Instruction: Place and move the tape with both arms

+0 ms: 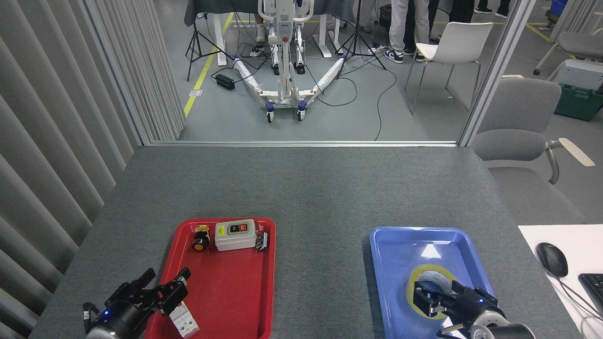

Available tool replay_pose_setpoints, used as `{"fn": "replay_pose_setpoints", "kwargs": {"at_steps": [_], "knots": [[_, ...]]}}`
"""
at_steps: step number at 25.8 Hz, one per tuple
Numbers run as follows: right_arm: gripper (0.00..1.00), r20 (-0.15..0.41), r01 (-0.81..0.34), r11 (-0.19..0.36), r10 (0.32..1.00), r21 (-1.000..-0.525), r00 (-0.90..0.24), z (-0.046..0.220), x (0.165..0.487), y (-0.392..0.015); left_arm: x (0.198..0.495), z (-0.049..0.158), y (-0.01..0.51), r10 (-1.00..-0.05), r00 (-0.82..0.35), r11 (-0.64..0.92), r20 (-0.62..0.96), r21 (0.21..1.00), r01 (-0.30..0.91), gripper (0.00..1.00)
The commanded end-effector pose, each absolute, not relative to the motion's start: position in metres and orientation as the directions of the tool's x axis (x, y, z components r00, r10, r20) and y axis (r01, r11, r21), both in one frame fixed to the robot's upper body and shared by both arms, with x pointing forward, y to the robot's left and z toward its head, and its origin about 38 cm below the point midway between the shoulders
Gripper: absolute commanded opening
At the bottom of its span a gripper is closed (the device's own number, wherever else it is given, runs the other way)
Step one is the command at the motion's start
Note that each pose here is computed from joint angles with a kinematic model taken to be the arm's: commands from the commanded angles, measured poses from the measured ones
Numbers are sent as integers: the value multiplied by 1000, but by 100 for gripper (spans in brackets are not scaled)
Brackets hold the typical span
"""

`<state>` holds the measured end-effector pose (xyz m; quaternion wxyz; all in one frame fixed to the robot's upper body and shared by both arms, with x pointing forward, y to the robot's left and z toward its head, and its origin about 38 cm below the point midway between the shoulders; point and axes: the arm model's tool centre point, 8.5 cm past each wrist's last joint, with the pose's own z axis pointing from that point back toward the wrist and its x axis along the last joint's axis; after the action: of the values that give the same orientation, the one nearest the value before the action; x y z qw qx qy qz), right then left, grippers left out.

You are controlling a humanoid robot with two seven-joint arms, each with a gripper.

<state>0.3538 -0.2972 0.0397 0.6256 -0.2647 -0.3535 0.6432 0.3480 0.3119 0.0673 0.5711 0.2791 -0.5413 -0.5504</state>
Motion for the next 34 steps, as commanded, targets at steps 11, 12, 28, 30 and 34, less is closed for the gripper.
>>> {"fn": "replay_pose_setpoints", "kwargs": {"at_steps": [11, 12, 28, 30, 34], "knots": [[99, -21, 68, -16, 997, -998, -80, 85, 336, -337, 343, 100, 309, -972, -202, -95, -117, 988, -119, 99], [99, -14, 49, -11, 997, -999, -71, 78, 330, -338, 342, 98, 308, -969, -196, -125, -147, 985, -120, 99], [99, 63, -10, 63, 998, -998, -23, 48, 302, -328, 341, 82, 312, -991, -130, -10, -19, 997, -77, 100], [99, 64, -11, 63, 998, -998, -26, 48, 302, -328, 342, 82, 312, -992, -128, -10, -19, 997, -75, 100], [99, 62, -17, 62, 998, -998, -27, 47, 302, -327, 342, 76, 311, -992, -124, 7, 0, 998, -56, 100]]}}
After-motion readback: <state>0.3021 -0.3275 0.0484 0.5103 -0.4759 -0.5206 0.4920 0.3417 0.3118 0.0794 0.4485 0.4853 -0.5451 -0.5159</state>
